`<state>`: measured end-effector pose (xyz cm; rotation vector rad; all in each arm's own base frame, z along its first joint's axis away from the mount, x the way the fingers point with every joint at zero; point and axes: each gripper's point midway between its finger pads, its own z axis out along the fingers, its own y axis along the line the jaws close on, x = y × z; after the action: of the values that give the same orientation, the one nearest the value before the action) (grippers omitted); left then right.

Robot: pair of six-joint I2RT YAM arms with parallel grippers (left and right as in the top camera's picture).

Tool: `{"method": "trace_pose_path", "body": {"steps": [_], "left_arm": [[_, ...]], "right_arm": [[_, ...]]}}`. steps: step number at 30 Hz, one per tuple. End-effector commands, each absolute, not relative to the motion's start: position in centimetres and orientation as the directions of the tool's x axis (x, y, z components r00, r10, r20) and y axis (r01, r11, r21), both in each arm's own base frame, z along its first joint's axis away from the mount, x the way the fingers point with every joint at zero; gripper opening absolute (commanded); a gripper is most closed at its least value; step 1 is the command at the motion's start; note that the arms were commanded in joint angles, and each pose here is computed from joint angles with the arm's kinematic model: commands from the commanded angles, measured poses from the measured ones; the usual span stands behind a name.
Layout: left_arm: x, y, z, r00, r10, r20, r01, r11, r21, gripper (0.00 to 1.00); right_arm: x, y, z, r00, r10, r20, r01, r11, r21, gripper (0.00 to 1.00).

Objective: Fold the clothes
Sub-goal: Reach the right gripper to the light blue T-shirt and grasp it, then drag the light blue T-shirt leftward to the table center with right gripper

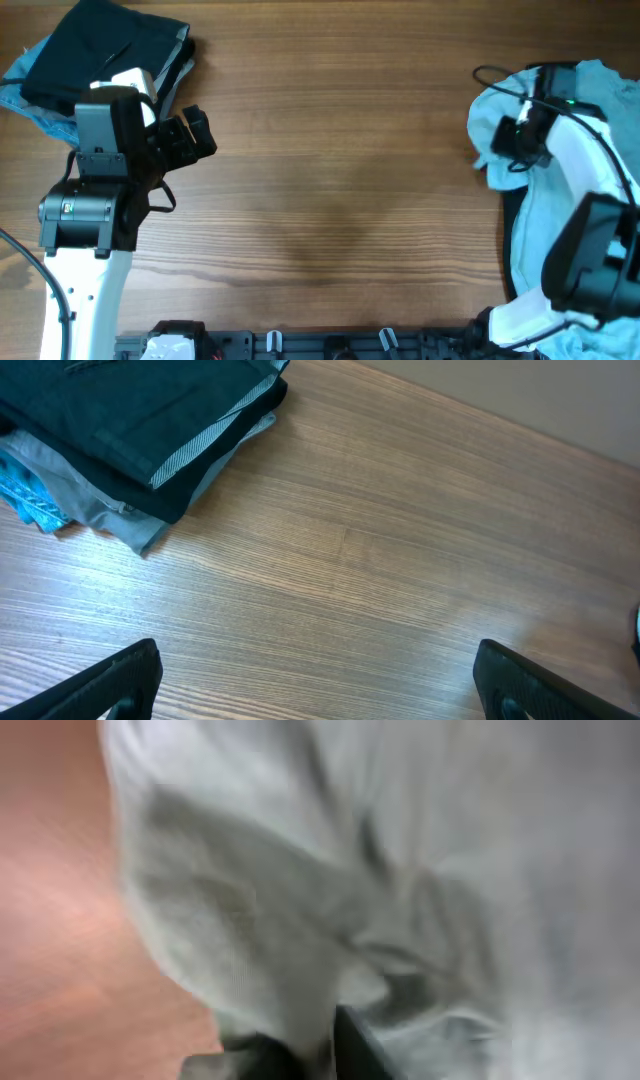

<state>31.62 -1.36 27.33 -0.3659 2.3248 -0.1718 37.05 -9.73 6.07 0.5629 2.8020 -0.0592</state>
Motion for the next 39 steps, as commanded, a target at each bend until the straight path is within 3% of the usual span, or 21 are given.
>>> {"method": "trace_pose_path", "body": {"steps": [1, 5, 9, 11, 14, 16, 18, 20, 23, 24, 25, 26, 30, 33, 34, 36, 39], "left_arm": [[31.8, -1.5, 28.0, -0.658, -0.32, -0.682, -0.206, 0.947, -0.246, 1.0], [31.8, -1.5, 28.0, -0.658, -0.32, -0.682, -0.206, 0.947, -0.246, 1.0], [31.8, -1.5, 28.0, -0.657, -0.319, -0.683, -0.205, 0.947, -0.246, 1.0], [31.7, -1.5, 28.1, -0.654, -0.319, -0.686, -0.204, 0.947, -0.246, 1.0], [31.4, -1.2, 29.8, -0.608, -0.326, -0.724, -0.195, 0.945, -0.262, 1.0], [30.6, -0.8, 32.2, -0.534, -0.337, -0.775, -0.183, 0.941, -0.284, 1.0], [29.8, -0.2, 34.5, -0.452, -0.345, -0.823, -0.177, 0.939, -0.296, 1.0], [28.1, 1.9, 37.7, -0.312, -0.353, -0.882, -0.231, 0.929, -0.29, 1.0], [26.7, 2.8, 39.0, -0.254, -0.355, -0.9, -0.256, 0.922, -0.291, 1.0], [26.3, 3.2, 39.2, -0.239, -0.353, -0.905, -0.27, 0.919, -0.288, 1.0], [26.1, 3.3, 39.3, -0.233, -0.35, -0.907, -0.277, 0.918, -0.283, 1.0], [26.1, 3.4, 39.3, -0.231, -0.35, -0.908, -0.281, 0.917, -0.282, 1.0], [26.6, 3.0, 38.9, -0.253, -0.352, -0.901, -0.263, 0.921, -0.286, 1.0], [29.1, -1.4, 36.5, -0.421, -0.287, -0.86, -0.046, 0.954, -0.296, 1.0], [30.4, -3.1, 34.4, -0.512, -0.266, -0.817, 0.011, 0.949, -0.316, 1.0], [32.9, -7.0, 28.7, -0.689, -0.115, -0.715, 0.142, 0.947, -0.289, 0.97], [35.6, -11.8, 20.4, -0.811, 0.126, -0.572, 0.301, 0.927, -0.223, 0.95]], "right_arm": [[38.0, -12.1, 10.1, -0.82, 0.413, -0.397, 0.435, 0.9, 0.038, 0.04], [37.5, -13.1, 10.0, -0.813, 0.433, -0.39, 0.452, 0.891, 0.048, 0.04], [38.6, -9.9, 10.7, -0.86, 0.323, -0.395, 0.272, 0.945, 0.18, 0.04], [39.2, -8.8, 13.8, -0.854, 0.315, -0.413, 0.236, 0.944, 0.232, 0.04], [40.0, -4.6, 22.0, -0.84, 0.215, -0.498, 0.078, 0.956, 0.282, 0.04], [39.5, 2.0, 27.5, -0.821, 0.071, -0.566, -0.125, 0.946, 0.299, 0.04], [38.2, 9.0, 29.8, -0.791, -0.067, -0.609, -0.31, 0.901, 0.303, 0.04], [33.6, 21.7, 29.7, -0.747, -0.286, -0.6, -0.575, 0.732, 0.365, 0.04], [27.5, 31.5, 27.1, -0.67, -0.494, -0.554, -0.734, 0.558, 0.389, 0.06], [23.4, 36.0, 25.1, -0.597, -0.608, -0.524, -0.803, 0.456, 0.384, 0.3], [21.9, 37.5, 23.6, -0.565, -0.655, -0.501, -0.825, 0.444, 0.35, 0.44], [20.9, 38.3, 21.9, -0.546, -0.694, -0.47, -0.837, 0.472, 0.277, 0.46], [24.0, 35.0, 23.7, -0.634, -0.592, -0.497, -0.74, 0.65, 0.17, 0.48], [28.0, 29.5, 28.5, -0.725, -0.355, -0.59, -0.547, 0.818, 0.18, 0.54], [29.1, 26.9, 30.2, -0.745, -0.254, -0.617, -0.463, 0.863, 0.204, 0.61], [30.9, 21.3, 33.3, -0.756, -0.053, -0.653, -0.296, 0.917, 0.268, 0.63], [32.0, 14.3, 35.7, -0.721, 0.107, -0.684, -0.134, 0.948, 0.29, 0.67]]}}
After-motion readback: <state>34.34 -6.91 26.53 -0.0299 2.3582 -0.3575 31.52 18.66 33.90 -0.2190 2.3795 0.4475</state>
